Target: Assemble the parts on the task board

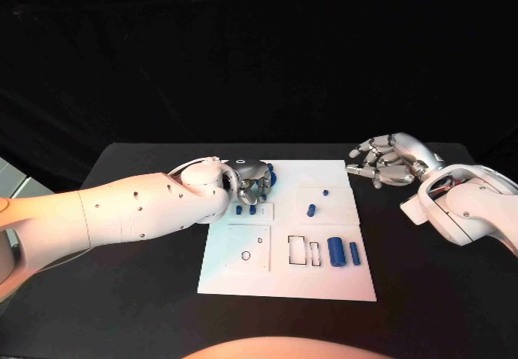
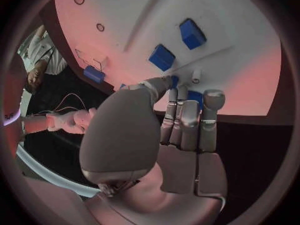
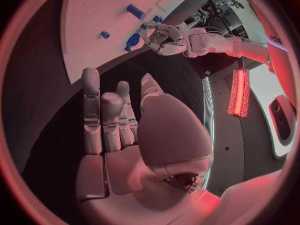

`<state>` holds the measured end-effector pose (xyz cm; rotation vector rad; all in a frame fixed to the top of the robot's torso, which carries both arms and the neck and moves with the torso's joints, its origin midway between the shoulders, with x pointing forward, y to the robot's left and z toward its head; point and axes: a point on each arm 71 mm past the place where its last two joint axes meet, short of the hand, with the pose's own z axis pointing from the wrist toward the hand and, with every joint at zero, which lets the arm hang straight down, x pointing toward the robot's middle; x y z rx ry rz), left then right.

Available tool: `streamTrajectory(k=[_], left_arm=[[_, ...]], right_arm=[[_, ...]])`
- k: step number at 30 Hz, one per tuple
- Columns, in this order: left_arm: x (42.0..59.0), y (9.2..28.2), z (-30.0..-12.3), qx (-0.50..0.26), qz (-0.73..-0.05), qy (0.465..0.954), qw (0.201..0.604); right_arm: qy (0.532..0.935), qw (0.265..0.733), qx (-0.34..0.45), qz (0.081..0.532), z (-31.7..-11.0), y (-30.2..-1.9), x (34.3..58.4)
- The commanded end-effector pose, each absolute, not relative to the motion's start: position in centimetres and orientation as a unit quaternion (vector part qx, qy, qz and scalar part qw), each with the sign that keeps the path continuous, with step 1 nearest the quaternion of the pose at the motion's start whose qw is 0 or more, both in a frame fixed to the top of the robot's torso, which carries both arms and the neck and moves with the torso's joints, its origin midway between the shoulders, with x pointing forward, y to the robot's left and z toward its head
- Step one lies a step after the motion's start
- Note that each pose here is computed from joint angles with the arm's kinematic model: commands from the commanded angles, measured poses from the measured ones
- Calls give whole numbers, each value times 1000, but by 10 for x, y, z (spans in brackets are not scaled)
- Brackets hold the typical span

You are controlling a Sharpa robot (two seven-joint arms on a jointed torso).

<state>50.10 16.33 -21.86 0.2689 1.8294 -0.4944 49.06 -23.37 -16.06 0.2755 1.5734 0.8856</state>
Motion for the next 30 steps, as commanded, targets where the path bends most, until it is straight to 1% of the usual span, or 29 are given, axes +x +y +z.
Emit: streamTrajectory(k=[1, 19, 30], left_arm=[[501, 162, -220, 118, -210, 789, 565], [502, 159, -225, 116, -212, 799, 551], [503, 160, -227, 112, -207, 800, 552]], right_arm=[[678, 612, 114, 391, -160, -232, 490], [679, 610, 114, 391, -160, -232, 490], [680, 609, 114, 392, -160, -231, 490]])
